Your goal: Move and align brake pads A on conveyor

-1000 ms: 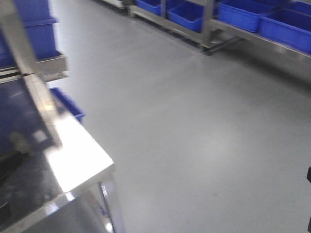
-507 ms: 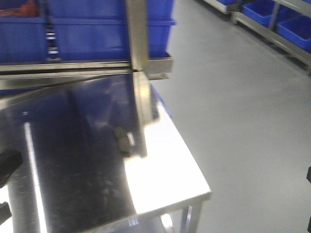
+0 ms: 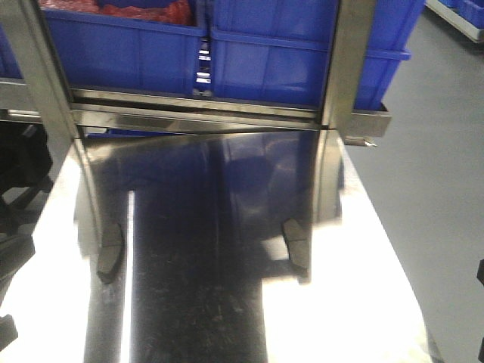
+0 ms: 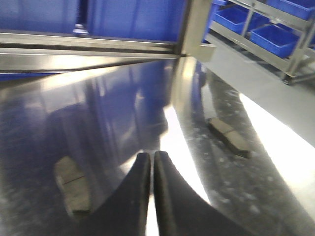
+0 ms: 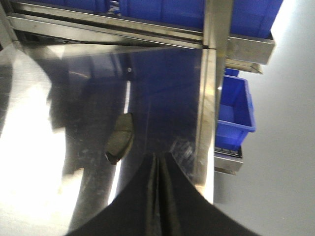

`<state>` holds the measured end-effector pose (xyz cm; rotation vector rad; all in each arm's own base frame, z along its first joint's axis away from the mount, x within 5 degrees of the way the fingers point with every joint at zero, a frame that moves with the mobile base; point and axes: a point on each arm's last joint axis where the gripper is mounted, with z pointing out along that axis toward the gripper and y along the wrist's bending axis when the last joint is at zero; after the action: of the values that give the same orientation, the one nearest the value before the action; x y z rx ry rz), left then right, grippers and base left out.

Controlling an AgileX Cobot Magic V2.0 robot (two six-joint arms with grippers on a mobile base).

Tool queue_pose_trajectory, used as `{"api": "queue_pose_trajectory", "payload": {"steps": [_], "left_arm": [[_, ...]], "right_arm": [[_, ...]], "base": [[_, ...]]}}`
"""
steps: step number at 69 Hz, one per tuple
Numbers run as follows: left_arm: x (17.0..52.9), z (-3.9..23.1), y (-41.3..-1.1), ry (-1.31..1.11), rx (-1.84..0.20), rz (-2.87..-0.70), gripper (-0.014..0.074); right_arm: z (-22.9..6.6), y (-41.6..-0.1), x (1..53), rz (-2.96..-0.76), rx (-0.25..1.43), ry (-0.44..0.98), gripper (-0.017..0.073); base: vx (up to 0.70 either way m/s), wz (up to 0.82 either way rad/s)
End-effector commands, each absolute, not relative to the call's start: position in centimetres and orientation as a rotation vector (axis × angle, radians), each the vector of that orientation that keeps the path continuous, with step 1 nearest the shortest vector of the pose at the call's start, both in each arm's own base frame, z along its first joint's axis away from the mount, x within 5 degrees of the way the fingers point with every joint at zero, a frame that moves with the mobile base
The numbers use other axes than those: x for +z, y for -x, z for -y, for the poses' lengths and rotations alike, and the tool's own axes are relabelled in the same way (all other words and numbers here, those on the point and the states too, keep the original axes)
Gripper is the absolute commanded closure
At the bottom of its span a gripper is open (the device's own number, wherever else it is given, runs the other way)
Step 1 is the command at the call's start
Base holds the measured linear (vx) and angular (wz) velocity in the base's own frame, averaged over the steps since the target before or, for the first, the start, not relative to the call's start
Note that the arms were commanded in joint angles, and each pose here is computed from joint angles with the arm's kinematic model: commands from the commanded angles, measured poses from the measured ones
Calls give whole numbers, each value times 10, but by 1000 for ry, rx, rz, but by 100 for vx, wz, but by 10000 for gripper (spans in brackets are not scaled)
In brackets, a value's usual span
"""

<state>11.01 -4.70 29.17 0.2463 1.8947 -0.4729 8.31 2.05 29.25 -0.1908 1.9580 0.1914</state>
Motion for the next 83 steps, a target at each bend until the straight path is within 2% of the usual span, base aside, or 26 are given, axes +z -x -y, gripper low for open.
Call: {"api": "queue_pose_trajectory", "payload": {"steps": [1,24,83], "left_arm": [[303,46,-113,-214,-472,-1838,600],[303,46,-113,-214,-472,-1838,600],[303,46,-113,-214,-472,-1838,600]], "right_arm": [[-20,-86,307,-1868,189,176,565],[-20,-86,307,-1868,189,176,565],[-20,-86,307,-1867,189,175,566]], "base": [[8,32],[5,19],[1,-5]]}}
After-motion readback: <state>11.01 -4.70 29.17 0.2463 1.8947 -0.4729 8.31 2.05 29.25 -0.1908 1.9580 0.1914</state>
